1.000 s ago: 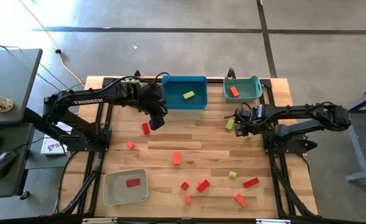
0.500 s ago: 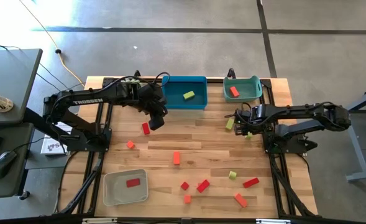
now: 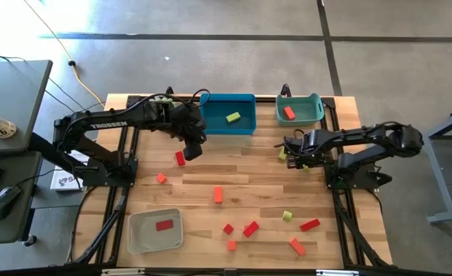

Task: Sort & place blocks by color
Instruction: Put the green block into the blue bin

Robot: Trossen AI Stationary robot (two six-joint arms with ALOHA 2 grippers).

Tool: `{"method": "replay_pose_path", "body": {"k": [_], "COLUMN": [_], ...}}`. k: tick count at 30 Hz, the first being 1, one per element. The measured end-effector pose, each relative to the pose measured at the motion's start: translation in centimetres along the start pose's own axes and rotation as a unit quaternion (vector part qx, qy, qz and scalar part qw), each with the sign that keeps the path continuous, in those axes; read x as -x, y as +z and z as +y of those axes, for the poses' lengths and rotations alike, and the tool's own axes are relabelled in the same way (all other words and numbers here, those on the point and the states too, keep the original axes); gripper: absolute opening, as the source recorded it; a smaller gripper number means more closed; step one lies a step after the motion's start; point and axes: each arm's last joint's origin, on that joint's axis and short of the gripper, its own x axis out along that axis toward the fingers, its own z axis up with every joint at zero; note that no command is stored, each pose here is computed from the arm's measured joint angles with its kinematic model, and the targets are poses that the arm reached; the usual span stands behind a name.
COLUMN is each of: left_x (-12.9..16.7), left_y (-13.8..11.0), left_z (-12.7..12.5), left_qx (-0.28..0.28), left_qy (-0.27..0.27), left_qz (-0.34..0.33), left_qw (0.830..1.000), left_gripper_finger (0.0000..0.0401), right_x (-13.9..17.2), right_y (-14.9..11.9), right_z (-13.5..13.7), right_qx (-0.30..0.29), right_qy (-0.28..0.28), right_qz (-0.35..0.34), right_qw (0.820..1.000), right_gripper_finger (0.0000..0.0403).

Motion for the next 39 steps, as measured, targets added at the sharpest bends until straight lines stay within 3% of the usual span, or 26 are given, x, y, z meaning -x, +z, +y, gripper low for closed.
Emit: {"method": "replay_pose_path", "body": {"k": [6,15,23,31,39], "left_x": [0.0,0.0,0.0,0.0,0.0], "left_y": [0.0,0.1,0.2,0.5,0.5], "left_z": [0.0,0.0,0.0,0.0,0.0], "left_qx": [-0.003,0.002,-0.007,0.005,0.044], "left_qy": [0.0,0.0,-0.001,-0.002,-0.003], "left_qz": [0.0,-0.004,-0.012,-0.025,-0.025], "left_qw": [1.0,1.0,1.0,1.0,0.999], "left_gripper_finger": [0.0122,0.0122,0.0122,0.0122,0.0122], "right_x": [0.0,2.3,9.0,16.2,20.2], "right_y": [0.0,0.3,1.9,4.5,8.1], "right_z": [0.1,1.7,5.0,6.5,7.9], "right_qx": [0.0,0.006,0.022,0.071,0.13], "right_qy": [0.005,0.055,0.15,0.221,0.289], "right_qz": [0.007,0.011,-0.123,-0.305,-0.475], "right_qw": [1.0,0.998,0.981,0.924,0.821], "right_gripper_finger": [0.0108,0.0106,0.0106,0.0106,0.0106]}}
